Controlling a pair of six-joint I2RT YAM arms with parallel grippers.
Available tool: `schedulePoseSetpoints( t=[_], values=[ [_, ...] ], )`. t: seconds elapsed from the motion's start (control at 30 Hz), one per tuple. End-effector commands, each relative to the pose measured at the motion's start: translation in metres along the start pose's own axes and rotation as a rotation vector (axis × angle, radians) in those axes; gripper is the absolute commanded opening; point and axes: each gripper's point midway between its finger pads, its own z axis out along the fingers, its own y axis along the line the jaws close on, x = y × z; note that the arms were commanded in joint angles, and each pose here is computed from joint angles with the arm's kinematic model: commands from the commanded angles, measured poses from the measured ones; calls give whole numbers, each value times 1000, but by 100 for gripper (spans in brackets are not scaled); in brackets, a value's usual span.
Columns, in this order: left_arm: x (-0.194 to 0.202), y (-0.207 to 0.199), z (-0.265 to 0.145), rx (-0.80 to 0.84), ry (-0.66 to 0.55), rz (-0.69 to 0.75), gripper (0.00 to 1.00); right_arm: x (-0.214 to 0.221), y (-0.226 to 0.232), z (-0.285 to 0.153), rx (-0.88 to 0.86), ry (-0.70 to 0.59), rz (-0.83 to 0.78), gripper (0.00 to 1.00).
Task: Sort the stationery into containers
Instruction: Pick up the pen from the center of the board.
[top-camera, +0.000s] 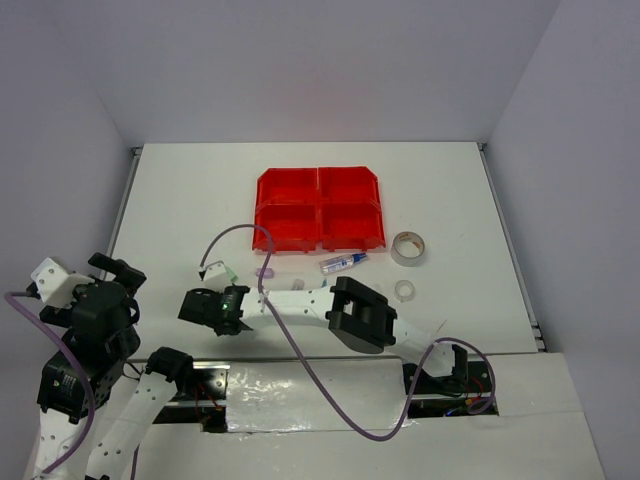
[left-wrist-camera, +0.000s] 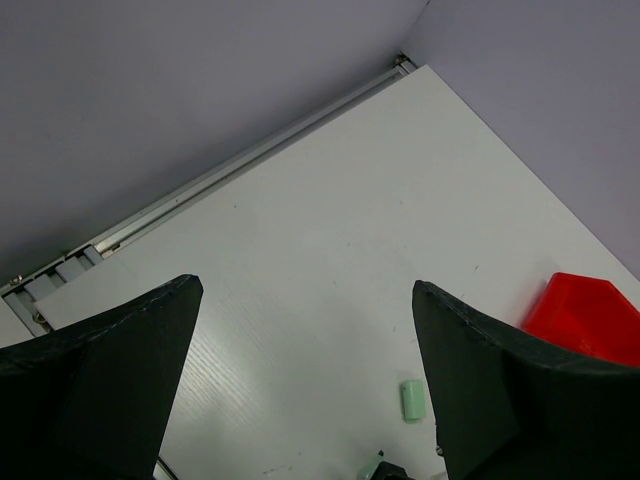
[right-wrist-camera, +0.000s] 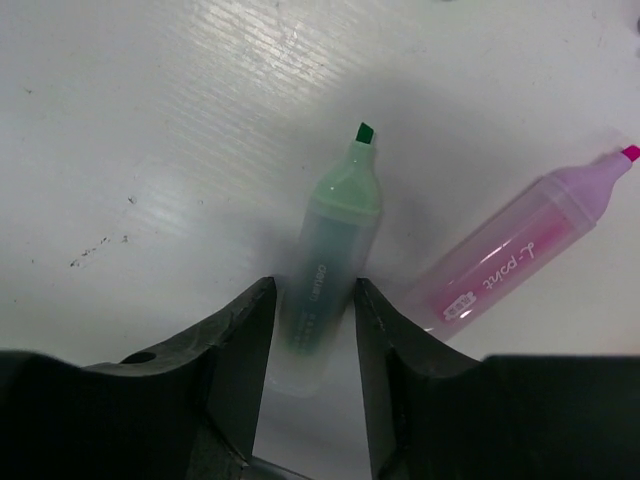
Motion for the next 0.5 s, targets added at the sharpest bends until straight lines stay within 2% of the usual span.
schedulePoseSetpoints(
  t=[0.0,0.17,0.2,0.23,0.33,0.37,0.43,0.47],
  values=[
    [-5,-5,0,27,-19,-18,99,25,-9,26,45,78,-33,43],
    [-5,-9,0,47,-16,-11,96,42,-16,28,73,117,-51,26],
    [-5,-9,0,49,-16,-9,95,45,-17,27,73,123,-53,19],
    [-5,-9,0,49,-16,-9,95,50,-20,27,76,131,-55,3],
    [-5,-8,0,41,-16,-11,98,48,-14,19,-1,93,-32,0],
    [-5,-8,0,40,-17,-14,99,30,-4,-2,-79,54,-22,0],
    [-5,-9,0,47,-16,-11,99,18,3,-13,-174,-18,4,0],
    [-5,-10,-1,52,-16,-11,99,-8,8,-42,-235,-85,19,0]
  ],
)
